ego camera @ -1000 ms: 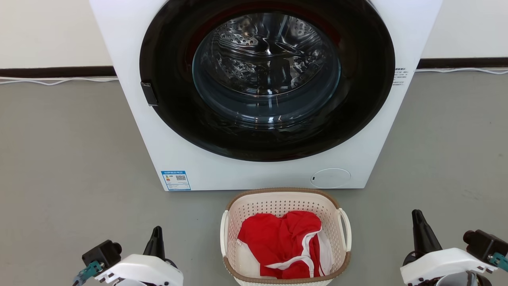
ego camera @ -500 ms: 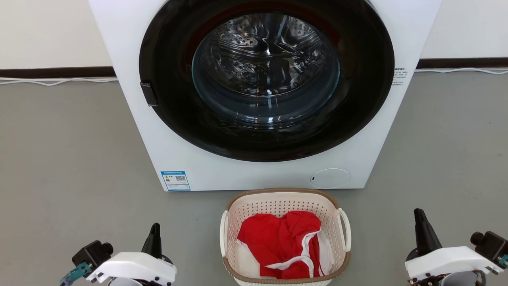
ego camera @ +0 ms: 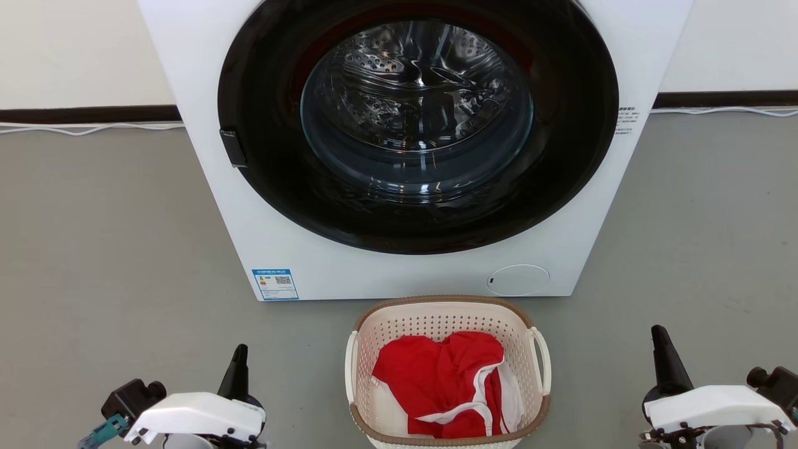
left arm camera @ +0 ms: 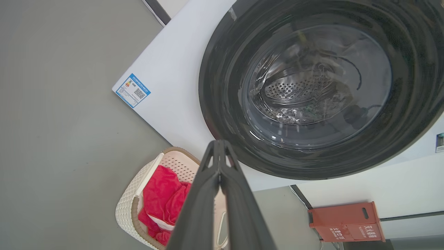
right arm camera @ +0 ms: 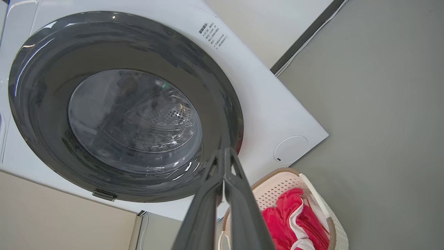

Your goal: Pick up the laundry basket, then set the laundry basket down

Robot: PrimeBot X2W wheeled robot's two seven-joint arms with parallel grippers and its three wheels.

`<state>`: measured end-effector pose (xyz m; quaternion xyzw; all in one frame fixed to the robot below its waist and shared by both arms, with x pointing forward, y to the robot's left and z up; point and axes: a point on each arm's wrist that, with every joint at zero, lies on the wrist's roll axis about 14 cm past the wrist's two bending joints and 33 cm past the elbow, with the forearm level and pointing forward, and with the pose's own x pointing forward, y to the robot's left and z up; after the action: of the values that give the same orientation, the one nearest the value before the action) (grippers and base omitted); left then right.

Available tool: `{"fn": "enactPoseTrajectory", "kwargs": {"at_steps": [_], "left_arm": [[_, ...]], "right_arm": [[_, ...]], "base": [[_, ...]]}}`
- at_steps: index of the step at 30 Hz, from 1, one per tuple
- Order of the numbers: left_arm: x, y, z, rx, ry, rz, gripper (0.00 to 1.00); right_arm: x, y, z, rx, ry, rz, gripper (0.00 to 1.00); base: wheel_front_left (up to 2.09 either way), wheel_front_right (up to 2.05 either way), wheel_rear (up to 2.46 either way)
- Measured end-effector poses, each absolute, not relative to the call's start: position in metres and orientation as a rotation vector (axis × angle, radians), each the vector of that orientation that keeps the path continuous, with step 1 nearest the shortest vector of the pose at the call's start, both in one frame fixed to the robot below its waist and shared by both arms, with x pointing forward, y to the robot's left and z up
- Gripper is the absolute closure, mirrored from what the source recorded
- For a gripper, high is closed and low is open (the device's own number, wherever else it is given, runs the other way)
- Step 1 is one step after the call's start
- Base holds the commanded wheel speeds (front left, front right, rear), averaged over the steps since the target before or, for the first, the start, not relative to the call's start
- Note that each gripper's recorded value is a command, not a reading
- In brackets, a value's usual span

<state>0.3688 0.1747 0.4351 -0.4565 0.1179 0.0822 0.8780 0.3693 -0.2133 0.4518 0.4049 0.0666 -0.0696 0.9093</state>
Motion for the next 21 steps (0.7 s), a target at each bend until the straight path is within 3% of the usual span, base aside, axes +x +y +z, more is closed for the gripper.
{"fn": "enactPoseTrajectory", "kwargs": {"at_steps": [21], "left_arm": [[0.374, 0.177, 0.448, -1.166, 0.211, 0.147, 1.0]], "right_arm": [[0.371, -0.212, 0.459, 1.079, 0.113, -0.146, 1.0]], "base": [[0.0, 0.0, 0.0]]}}
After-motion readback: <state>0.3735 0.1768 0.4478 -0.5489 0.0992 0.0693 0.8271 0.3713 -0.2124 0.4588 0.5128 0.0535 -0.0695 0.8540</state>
